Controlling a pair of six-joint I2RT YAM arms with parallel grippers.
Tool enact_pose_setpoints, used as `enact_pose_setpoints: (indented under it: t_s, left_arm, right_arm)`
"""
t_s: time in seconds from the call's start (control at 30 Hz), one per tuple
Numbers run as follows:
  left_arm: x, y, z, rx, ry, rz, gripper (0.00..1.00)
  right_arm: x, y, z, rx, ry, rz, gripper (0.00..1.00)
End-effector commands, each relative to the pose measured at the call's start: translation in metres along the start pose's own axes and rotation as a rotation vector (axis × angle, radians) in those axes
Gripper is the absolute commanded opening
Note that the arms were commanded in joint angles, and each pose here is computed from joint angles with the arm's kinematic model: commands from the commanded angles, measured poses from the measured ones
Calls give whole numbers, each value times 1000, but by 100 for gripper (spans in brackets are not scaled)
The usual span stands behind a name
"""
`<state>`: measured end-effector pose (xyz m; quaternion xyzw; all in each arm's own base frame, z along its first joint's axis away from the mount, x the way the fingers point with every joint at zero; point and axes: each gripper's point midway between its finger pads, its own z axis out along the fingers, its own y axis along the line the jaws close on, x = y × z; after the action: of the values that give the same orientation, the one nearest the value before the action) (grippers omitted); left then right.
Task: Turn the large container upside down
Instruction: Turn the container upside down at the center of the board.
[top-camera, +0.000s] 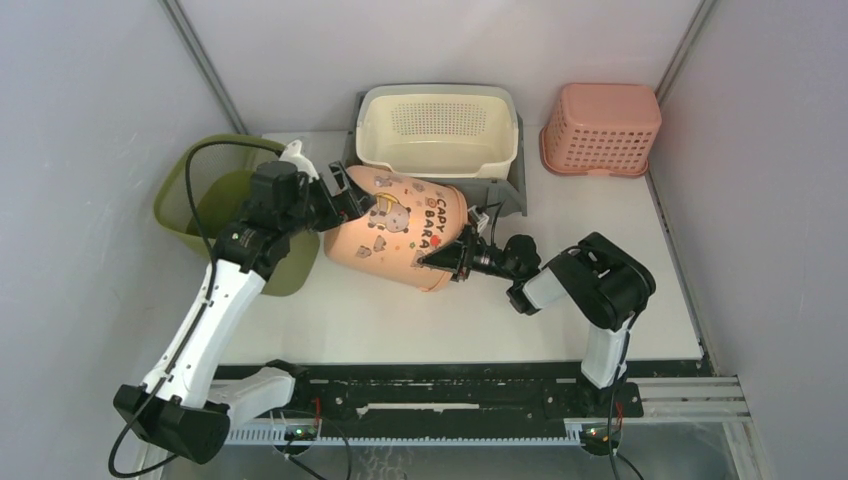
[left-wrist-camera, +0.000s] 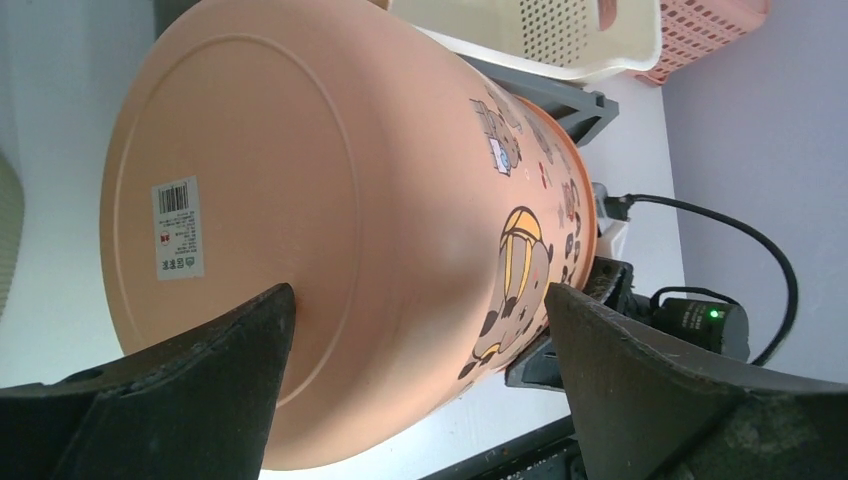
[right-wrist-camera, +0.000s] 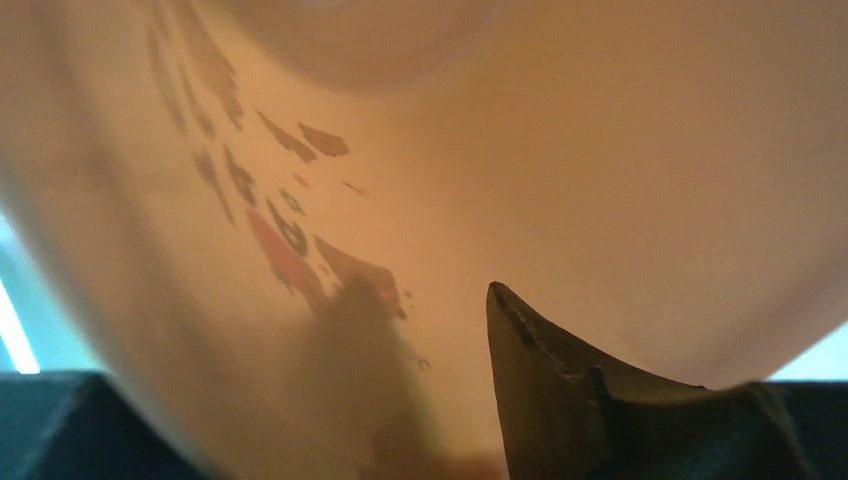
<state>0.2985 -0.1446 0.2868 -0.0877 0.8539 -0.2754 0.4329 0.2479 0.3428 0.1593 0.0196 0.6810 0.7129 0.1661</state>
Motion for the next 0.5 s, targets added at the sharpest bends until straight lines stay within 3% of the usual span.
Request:
enact_pose_setpoints:
  t_s: [0.0, 0.47]
  left_arm:
    - [-8, -36, -4, 106, -26, 59, 98]
    - [-4, -72, -11, 178, -13, 88, 98]
  right_arm:
    - [25, -77, -22, 260, 35, 256, 59]
    - [33, -115, -64, 521, 36, 187, 75]
